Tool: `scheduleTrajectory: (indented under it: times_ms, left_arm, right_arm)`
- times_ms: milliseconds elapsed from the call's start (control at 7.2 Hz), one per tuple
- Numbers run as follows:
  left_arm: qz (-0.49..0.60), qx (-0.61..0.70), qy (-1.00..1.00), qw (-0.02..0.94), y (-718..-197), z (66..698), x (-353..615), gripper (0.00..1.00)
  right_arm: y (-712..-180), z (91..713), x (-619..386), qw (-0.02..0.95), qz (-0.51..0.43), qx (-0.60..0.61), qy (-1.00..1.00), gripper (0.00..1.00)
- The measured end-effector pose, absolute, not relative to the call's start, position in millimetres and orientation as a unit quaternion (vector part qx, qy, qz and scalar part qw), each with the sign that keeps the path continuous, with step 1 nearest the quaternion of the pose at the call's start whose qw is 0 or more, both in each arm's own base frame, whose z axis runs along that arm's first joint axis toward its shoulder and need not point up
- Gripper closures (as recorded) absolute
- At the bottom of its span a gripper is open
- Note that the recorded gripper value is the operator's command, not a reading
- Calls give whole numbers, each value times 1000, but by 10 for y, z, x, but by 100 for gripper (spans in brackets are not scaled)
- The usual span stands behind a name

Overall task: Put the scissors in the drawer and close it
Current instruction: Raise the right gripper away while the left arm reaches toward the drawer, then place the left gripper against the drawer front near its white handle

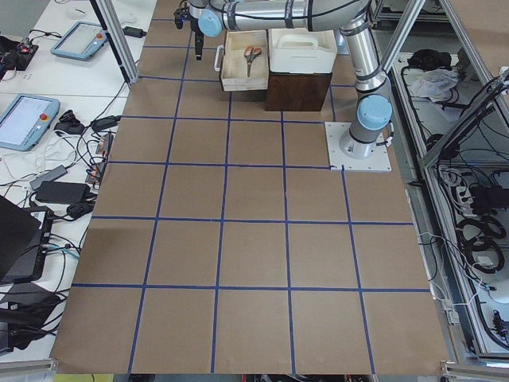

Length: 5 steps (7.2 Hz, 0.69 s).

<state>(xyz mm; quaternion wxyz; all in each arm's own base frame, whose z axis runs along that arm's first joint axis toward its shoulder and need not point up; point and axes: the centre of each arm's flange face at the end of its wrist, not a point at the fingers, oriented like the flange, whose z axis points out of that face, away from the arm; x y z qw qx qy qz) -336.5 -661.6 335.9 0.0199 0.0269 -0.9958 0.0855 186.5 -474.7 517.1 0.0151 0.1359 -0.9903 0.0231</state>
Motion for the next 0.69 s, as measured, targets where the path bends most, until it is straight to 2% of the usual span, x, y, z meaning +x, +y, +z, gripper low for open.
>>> scheduleTrajectory:
  times_ms: [278,694]
  left_arm:
    - [102,22,-994,25,-6737,3076,-3485,0]
    - [82,4,-997,15,-6749,2622,-3690,0]
  right_arm:
    - [-4664,5262,1848,17,30,82,-996,0]
    - [-4639,5267,1850,13,27,74,-997,0]
